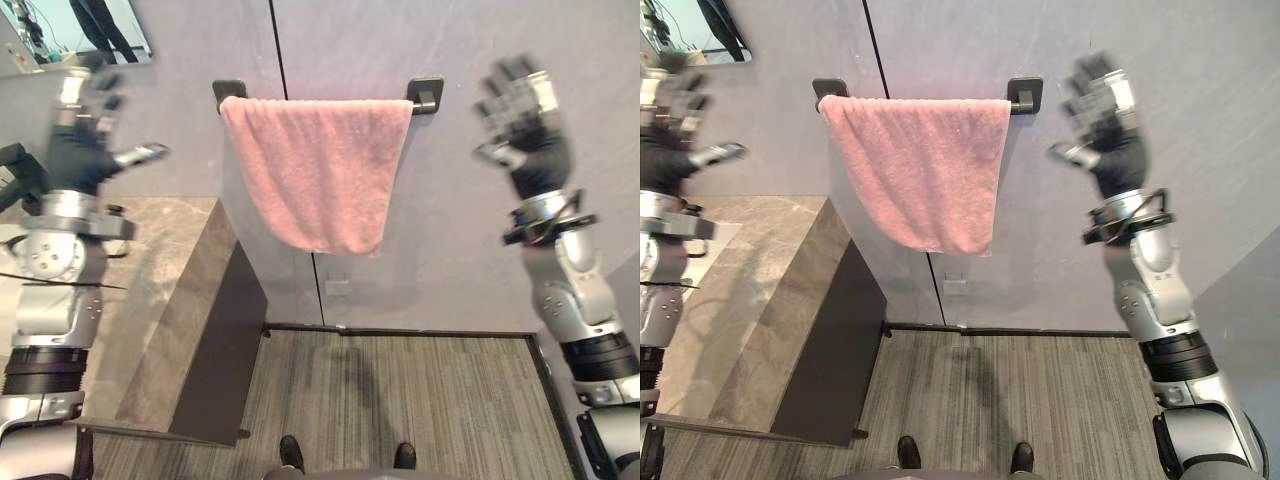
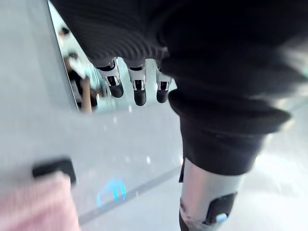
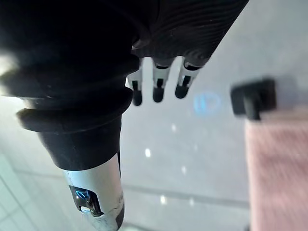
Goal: Organize washtable
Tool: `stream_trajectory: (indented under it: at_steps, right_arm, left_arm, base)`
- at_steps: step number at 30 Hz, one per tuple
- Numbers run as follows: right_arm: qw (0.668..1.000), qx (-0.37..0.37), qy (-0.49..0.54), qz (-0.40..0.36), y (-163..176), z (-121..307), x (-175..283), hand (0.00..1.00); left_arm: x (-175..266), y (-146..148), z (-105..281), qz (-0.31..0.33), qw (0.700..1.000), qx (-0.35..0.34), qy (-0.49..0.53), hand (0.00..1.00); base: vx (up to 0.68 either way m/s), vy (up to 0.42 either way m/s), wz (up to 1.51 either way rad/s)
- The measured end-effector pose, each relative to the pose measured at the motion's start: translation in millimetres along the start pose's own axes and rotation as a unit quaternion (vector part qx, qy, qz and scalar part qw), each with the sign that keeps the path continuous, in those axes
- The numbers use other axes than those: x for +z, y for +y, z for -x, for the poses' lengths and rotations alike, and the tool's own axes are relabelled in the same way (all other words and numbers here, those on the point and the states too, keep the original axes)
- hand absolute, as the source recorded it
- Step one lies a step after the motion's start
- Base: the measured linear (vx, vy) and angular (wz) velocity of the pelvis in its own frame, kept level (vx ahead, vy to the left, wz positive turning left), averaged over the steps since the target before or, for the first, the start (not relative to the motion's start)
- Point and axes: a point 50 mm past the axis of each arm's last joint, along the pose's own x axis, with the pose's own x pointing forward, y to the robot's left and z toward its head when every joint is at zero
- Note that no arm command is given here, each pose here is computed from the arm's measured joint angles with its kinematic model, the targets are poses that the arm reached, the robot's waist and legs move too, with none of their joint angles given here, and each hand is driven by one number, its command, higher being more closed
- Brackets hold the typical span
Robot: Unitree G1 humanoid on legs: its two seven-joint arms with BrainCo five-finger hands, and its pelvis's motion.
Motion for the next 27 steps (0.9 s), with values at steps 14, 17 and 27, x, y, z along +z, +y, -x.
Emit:
stream_trajectory:
  at_steps: [14,17,27]
  right_arm:
    - [0.978,0.123,0.158,-0.052,49.3,-29.2,-70.0,0.0]
    - [0.983,0.108,0.141,-0.039,48.2,-54.9,-63.1,0.0]
    - [0.996,-0.007,0.077,-0.038,34.8,-128.4,-26.8,0.0]
  left_arm:
    - [-76.3,-54.1,28.7,0.11,0.965,-0.148,0.188,0.0]
    - [-70.1,-52.2,2.1,0.097,0.971,-0.145,0.164,0.0]
    - [-32.2,-43.9,-85.4,0.08,0.99,-0.084,0.074,0.0]
  base:
    - [-0.03,-0.014,0.02]
    - [-0.07,-0.009,-0.01]
    - [-0.04,-0.011,0.04]
